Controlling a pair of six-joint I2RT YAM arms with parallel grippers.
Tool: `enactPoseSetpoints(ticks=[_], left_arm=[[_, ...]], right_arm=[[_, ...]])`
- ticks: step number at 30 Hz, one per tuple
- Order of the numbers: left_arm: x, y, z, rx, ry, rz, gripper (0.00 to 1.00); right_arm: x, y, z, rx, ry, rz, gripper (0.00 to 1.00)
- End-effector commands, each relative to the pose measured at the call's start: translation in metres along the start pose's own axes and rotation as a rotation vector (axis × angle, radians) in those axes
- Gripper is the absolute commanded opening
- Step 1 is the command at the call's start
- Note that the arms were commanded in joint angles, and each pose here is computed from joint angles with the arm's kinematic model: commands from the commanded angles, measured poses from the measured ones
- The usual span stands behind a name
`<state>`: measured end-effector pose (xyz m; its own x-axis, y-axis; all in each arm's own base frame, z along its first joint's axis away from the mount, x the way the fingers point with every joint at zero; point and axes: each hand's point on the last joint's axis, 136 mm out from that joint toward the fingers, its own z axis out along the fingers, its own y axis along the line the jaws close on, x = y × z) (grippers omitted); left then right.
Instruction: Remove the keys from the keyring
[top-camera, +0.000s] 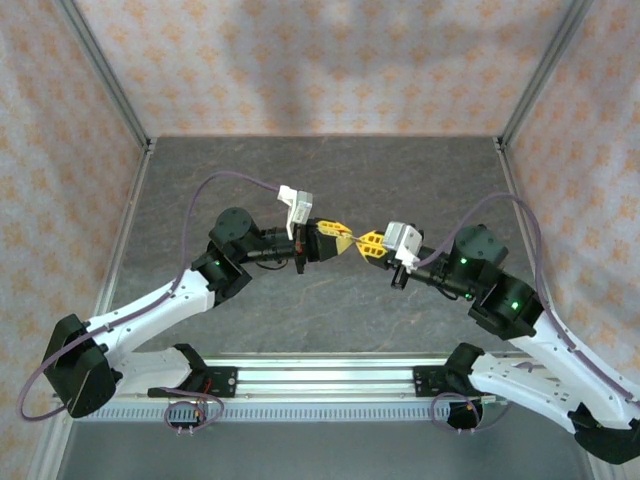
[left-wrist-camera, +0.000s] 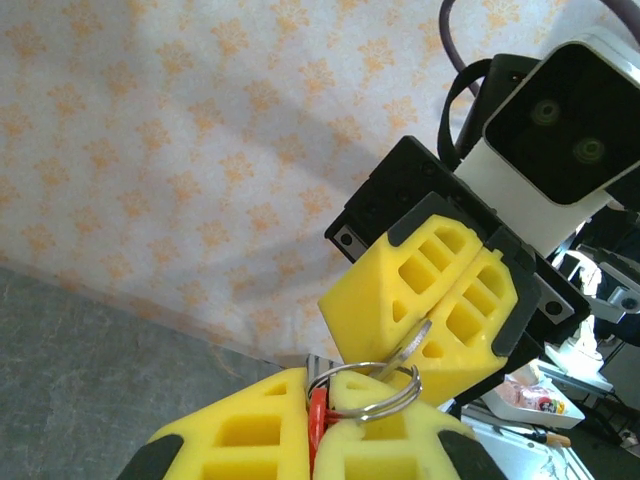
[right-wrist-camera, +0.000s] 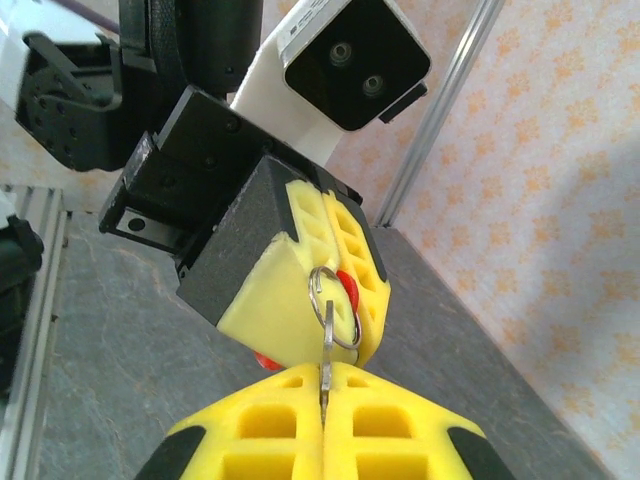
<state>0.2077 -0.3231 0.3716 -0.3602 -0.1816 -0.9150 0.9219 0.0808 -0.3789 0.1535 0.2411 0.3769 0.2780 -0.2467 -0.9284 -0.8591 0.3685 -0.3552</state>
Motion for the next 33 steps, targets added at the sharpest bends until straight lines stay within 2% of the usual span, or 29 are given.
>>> enactPoseSetpoints(ticks=[1,21,33], left_arm=[[-0.053,0.033,-0.02,-0.196,-0.158,0.044,0.0],[-0.045,0.033,-0.019,-0.213,-0.06,0.011,0.0],[-0.048,0.033,-0.018,-0.186,-0.074,-0.031,0.0]], right_arm=[[-0.002,0.035,-0.011,-0.156,0.017,-0.065,0.0],[0.006,0.054,0.002,-0.247,0.166,-0.242,0.0],[0.005,0.066,0.005,-0.305,0.175,-0.288,0.0]])
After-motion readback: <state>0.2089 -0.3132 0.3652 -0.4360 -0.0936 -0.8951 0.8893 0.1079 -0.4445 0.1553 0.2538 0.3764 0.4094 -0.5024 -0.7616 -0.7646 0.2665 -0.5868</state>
